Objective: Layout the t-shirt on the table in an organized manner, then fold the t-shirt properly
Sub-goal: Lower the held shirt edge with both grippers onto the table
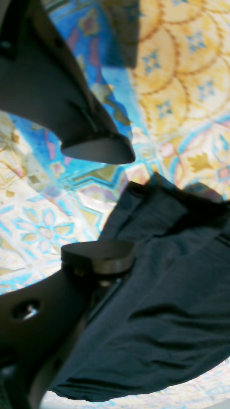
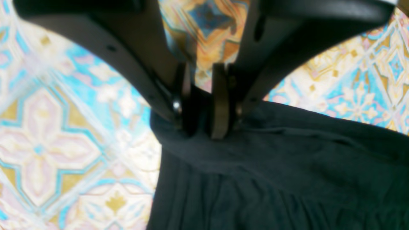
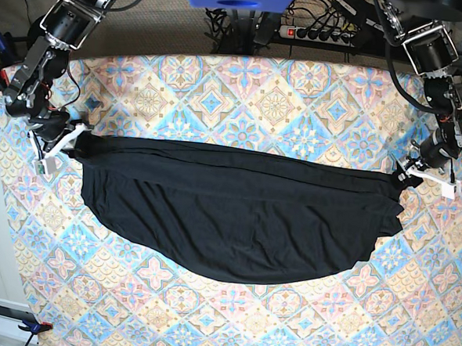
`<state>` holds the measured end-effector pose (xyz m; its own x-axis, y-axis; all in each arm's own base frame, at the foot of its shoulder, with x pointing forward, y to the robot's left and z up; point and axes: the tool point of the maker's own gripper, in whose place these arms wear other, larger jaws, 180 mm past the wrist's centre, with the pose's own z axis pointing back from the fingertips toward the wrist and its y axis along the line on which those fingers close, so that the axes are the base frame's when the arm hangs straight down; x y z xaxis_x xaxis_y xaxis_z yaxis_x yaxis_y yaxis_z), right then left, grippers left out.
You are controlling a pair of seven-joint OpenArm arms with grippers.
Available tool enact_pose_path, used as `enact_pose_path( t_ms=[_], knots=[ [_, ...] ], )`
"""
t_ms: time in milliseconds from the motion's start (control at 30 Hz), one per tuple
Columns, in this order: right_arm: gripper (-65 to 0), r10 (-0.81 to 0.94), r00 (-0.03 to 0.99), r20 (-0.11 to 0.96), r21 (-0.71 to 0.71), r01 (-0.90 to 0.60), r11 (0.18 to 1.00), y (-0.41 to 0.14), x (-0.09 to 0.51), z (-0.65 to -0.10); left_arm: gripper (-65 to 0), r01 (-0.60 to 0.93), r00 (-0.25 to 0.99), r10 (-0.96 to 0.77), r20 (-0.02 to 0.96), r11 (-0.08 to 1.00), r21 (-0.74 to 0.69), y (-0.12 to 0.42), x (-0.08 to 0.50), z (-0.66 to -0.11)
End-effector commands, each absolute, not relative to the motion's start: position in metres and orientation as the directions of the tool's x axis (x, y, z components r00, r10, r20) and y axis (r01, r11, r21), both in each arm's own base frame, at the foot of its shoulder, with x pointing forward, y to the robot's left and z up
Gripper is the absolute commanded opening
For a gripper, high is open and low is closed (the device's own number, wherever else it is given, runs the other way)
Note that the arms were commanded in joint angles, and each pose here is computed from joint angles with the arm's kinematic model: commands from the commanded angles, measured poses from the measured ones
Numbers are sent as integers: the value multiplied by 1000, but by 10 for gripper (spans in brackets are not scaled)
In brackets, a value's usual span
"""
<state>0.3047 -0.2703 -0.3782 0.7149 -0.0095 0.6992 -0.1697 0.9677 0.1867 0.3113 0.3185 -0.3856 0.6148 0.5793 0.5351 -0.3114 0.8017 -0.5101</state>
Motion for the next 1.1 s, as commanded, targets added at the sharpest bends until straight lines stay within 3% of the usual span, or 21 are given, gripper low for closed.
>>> enact_pose_path(
  t_ms=[0,433,700,1067],
  knots=[
    [-541,1,671,741,168,-187,968,-273,316,-361,-282,-288,594,571,566,808,-514,323,317,-373],
    [-541,86,666,741,175,-314,933,-229,324,-368,-282,-361,521,682,514,721,-591,321,302,-387],
    [-541,85,663,743,173,-313,934,-230,325,-367,-282,-404,529,727,438,669,-624,307,296,-414],
    [-541,86,664,743,173,-315,933,-230,325,-367,-282,-422,507,795,333,566,-708,287,329,-428]
  ],
)
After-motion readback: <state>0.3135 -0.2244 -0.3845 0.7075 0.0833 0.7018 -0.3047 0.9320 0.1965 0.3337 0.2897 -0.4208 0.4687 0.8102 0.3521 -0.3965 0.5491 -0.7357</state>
